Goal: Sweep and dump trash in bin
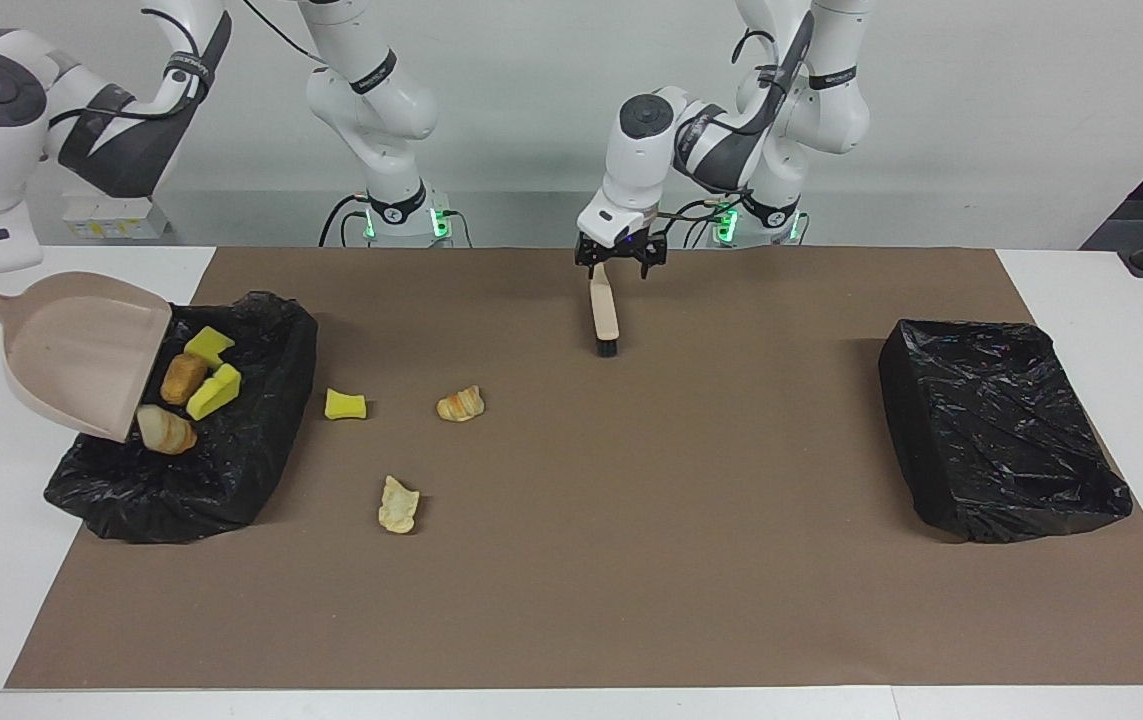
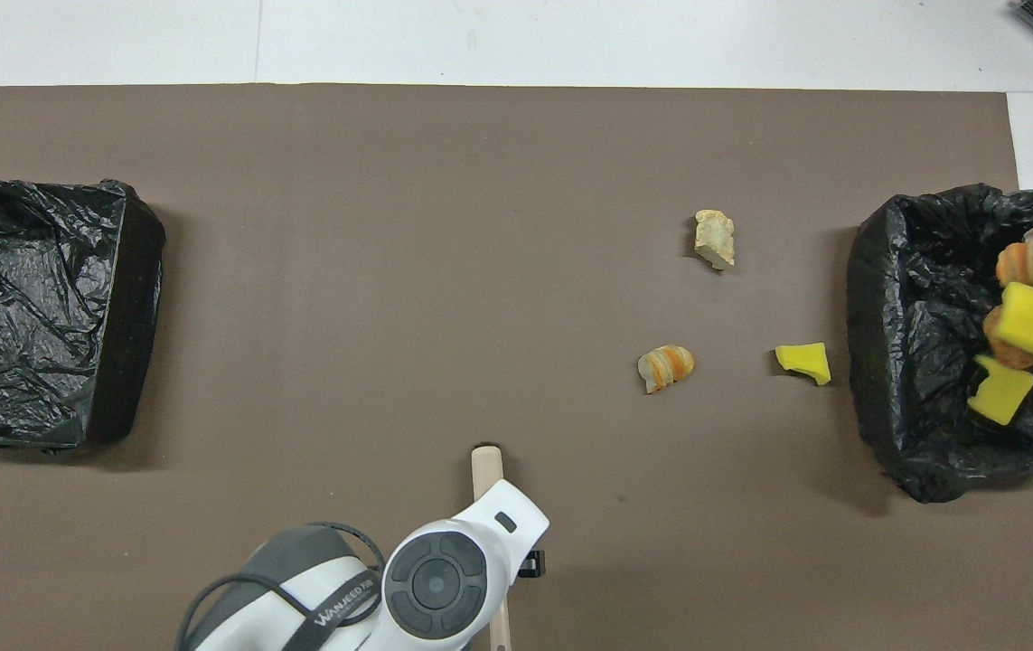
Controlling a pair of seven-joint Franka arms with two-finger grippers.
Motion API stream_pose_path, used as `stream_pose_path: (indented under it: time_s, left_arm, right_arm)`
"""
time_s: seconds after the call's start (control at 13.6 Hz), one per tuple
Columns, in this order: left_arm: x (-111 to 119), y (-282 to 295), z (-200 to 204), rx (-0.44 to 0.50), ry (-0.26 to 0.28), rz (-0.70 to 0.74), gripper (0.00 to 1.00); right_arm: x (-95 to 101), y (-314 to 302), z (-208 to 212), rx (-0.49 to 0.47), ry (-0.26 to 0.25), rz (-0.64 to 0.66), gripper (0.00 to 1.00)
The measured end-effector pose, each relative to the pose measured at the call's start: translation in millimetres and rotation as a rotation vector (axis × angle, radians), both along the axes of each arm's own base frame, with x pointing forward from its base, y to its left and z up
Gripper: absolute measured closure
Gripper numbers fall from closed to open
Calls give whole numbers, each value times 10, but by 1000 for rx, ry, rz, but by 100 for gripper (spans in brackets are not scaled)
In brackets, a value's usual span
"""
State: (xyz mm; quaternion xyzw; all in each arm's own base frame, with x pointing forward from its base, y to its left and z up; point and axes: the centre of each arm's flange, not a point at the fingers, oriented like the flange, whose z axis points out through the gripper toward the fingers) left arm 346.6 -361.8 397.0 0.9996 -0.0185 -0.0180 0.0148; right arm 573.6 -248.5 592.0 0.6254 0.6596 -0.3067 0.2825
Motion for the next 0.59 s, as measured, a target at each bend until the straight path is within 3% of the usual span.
stream_pose_path:
  time_s: [0.15,0.29,0.44,0.59]
  left_arm:
    - [528,317,283,2,-77,-28,0]
    - [990,714,673,1,-109,-68,0]
    - [1365,1112,1196,0,-144,-110,0]
    - [1664,1487,1647,26,-217,-121,0]
  right_arm:
    - [27,44,41,-64,20,24,68]
    - [58,105,75,-119,37,48,68]
    - [56,158,145,-157,41,64,68]
    - [6,196,250,-198,41,75,68]
